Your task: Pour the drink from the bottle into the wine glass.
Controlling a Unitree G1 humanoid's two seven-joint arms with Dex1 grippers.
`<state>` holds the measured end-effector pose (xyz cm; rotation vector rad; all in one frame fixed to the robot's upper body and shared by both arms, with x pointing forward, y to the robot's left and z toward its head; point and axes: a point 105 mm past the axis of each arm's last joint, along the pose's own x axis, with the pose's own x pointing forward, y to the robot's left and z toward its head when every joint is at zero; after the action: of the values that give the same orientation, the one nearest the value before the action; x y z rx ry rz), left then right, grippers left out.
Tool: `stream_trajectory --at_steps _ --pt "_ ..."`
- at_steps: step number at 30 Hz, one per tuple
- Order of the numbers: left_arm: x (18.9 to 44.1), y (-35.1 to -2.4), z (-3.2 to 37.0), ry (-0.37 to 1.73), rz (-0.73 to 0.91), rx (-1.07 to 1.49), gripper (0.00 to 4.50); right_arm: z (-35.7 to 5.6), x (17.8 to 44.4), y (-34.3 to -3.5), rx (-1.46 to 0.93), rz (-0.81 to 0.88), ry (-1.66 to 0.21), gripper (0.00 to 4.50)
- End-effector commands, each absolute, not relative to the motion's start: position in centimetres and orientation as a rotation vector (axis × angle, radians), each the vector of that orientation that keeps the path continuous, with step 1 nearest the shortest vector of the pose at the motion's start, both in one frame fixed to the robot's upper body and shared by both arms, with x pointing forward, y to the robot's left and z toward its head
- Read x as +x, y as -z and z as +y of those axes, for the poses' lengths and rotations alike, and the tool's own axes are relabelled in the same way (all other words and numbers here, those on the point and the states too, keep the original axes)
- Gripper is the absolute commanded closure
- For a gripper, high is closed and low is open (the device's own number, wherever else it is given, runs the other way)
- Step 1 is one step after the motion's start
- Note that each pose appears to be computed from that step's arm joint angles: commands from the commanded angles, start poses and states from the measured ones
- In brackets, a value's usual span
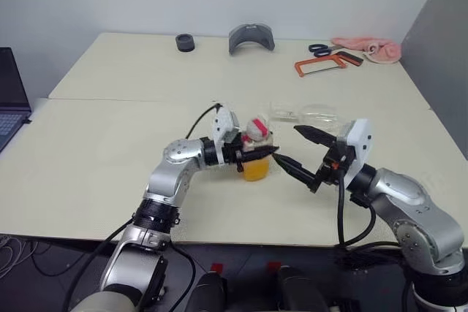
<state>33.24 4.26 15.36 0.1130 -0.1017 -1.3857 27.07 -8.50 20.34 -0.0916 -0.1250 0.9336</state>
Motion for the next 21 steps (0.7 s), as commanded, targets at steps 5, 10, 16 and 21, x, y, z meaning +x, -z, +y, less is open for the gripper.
stream_trajectory --at_steps 5,10,16,21 --pt "33.2 -17.5 3.2 1.479 -0.198 0.151 2.72 -6.5 26.9 -22.8 -0.115 -0.174 -0.977 0.0" --pt "33.5 -17.7 3.0 1.483 -0.21 0.151 2.72 -5.9 28.1 -22.4 -0.129 -0.161 -0.948 0.0" --pt "33.4 -17.5 3.0 1.489 -0.21 0.161 2.72 -5.5 29.0 -22.3 -0.133 -0.178 -0.918 0.0" --pt "33.4 -17.4 3.1 1.488 -0.212 0.167 2.72 -5.6 29.4 -22.1 -0.139 -0.178 -0.906 0.18"
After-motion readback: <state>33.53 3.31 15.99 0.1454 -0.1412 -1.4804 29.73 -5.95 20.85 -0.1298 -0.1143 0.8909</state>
